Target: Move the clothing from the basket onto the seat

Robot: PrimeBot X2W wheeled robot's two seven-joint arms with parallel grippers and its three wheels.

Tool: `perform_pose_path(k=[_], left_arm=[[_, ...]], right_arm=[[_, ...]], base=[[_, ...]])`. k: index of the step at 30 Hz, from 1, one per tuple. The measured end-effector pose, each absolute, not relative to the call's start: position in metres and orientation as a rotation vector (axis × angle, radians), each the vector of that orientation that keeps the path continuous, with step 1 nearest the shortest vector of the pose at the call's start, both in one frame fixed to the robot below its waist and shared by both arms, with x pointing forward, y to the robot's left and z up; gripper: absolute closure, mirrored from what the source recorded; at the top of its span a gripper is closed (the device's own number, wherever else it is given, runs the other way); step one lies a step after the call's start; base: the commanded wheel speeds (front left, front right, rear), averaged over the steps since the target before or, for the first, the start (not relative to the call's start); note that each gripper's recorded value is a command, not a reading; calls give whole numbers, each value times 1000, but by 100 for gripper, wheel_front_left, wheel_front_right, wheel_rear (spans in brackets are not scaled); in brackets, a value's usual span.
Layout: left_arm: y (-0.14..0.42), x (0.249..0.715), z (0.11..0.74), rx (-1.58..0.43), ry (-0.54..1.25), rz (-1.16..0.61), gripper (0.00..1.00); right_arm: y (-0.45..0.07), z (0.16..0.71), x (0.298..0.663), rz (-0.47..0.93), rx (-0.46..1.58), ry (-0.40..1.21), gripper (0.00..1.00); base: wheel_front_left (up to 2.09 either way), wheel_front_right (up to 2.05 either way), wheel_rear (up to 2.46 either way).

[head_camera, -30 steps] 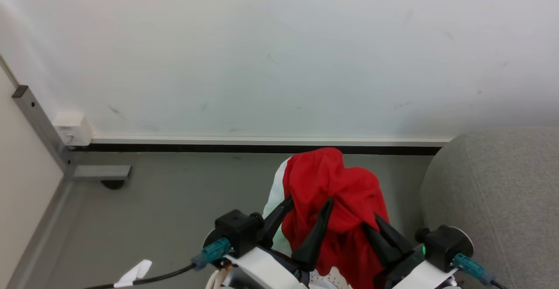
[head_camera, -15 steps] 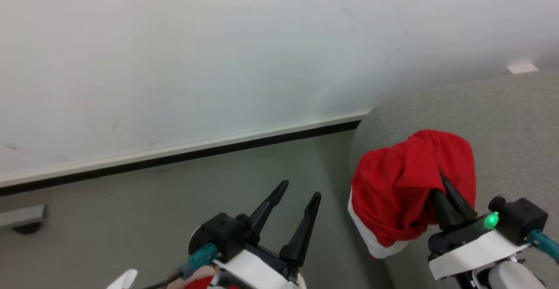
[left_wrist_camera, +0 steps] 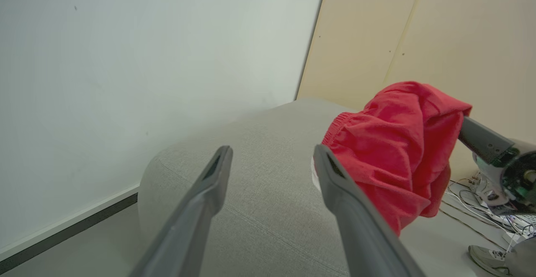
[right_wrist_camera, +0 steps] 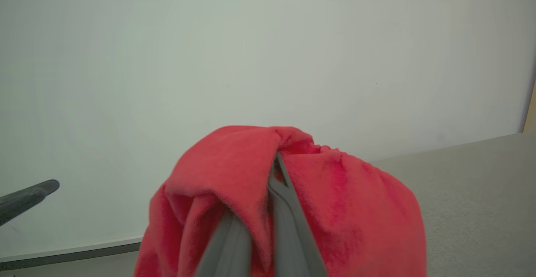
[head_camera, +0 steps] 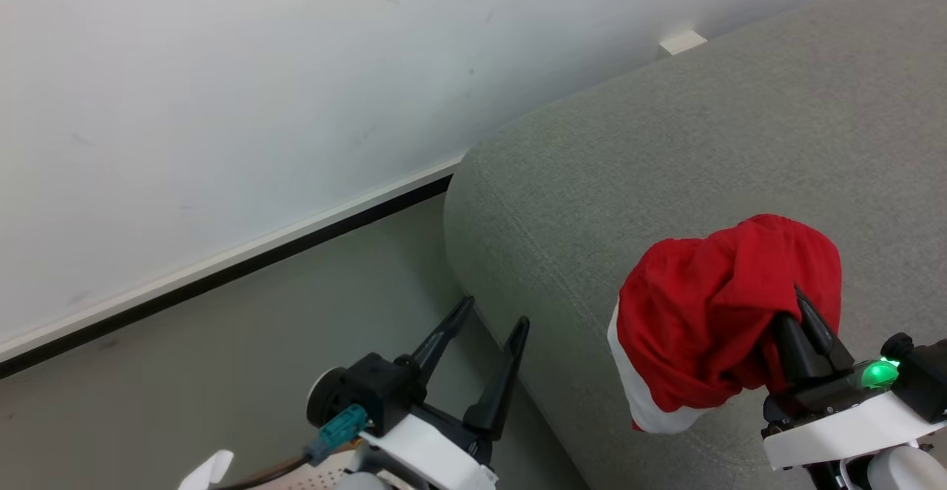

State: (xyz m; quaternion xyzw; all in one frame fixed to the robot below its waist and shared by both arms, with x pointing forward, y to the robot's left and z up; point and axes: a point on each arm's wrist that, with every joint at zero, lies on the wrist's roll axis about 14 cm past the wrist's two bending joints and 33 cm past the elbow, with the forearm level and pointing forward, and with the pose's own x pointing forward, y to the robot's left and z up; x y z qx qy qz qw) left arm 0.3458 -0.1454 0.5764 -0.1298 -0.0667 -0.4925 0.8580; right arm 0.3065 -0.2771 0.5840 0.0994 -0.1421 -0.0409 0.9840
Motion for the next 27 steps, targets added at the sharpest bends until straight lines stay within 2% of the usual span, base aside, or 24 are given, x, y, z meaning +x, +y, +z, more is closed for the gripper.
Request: perform_pose_path(k=[5, 14, 21, 27], left_arm=[[-162, 343, 570, -283, -121, -1085, 0], [-163, 345, 564, -281, -106, -1084, 0], [-161, 360, 559, -276, -93, -1067, 0], [-154, 386, 546, -271, -72, -1030, 0]], right_arm=[[-290, 581, 297, -135, 198, -279, 100], [-295, 582, 300, -138, 182, -273, 100], [-317, 600, 335, -132, 140, -280, 100], [-346, 617, 381, -134, 106, -266, 100]], base=[[0, 0, 0], [0, 0, 0], [0, 0, 0], [0, 0, 0]])
